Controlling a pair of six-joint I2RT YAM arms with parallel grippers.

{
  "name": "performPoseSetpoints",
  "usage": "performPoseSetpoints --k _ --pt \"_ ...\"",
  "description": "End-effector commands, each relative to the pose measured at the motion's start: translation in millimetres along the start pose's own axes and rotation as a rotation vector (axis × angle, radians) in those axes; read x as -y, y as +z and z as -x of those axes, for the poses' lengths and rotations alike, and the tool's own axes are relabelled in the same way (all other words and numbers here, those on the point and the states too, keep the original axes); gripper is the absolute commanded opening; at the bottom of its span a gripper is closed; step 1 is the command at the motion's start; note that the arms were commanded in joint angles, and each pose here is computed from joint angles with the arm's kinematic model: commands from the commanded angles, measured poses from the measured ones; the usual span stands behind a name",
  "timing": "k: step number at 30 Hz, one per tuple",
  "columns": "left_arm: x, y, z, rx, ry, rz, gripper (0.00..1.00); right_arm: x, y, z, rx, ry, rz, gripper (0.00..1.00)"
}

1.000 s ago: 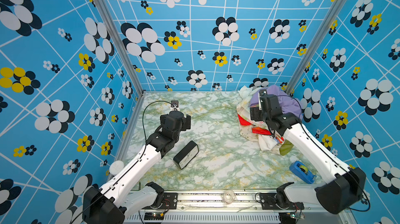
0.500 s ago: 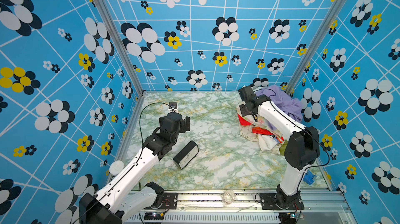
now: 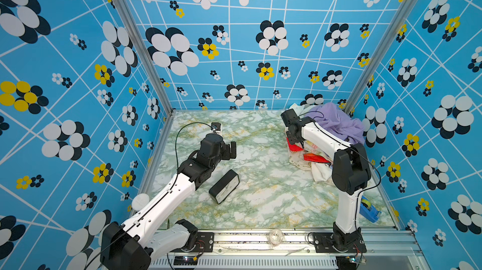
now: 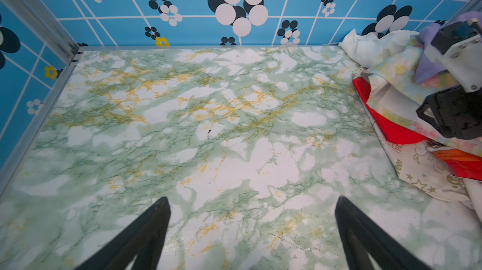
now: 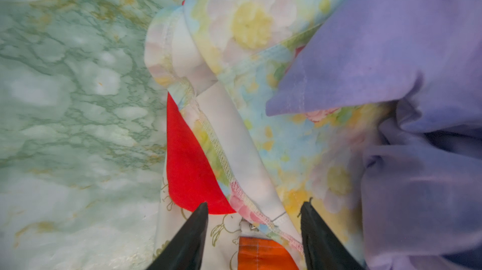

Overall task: Pick out a specific cloth from the pile
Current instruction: 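Reach the right gripper over the cloth pile while the left arm lifts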

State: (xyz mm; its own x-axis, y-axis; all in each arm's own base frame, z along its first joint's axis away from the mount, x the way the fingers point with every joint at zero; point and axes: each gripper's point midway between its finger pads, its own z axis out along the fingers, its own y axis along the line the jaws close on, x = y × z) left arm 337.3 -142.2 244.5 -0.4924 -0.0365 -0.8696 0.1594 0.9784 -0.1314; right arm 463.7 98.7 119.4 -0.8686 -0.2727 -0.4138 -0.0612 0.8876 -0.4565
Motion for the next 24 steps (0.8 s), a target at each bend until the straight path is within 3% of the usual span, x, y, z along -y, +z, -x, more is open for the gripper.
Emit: performPoseSetpoints --k 1,9,11,16,24 --pt "13.9 -4.1 10.8 0.031 -0.024 -0.064 1.0 12.8 4.7 18.3 0.04 0.045 -0.018 0.59" --pt "13.9 -6.7 12.3 0.034 -0.015 -0.066 1.0 42.5 24.8 26.8 0.024 0.191 0.062 0.58" --pt "28.0 -9.5 17.4 0.046 -0.002 -0.146 1.0 47.0 26.8 28.6 0.027 0.207 0.07 0.58" --pt "81.6 -34.4 32.2 0.13 -0.009 -0.506 0.99 54.4 27.5 31.3 0.03 0.256 0.106 0.58" --pt "111.9 -65.6 34.6 0.124 -0.03 -0.86 0.99 82.8 25.5 29.2 0.037 0.314 0.067 0.58"
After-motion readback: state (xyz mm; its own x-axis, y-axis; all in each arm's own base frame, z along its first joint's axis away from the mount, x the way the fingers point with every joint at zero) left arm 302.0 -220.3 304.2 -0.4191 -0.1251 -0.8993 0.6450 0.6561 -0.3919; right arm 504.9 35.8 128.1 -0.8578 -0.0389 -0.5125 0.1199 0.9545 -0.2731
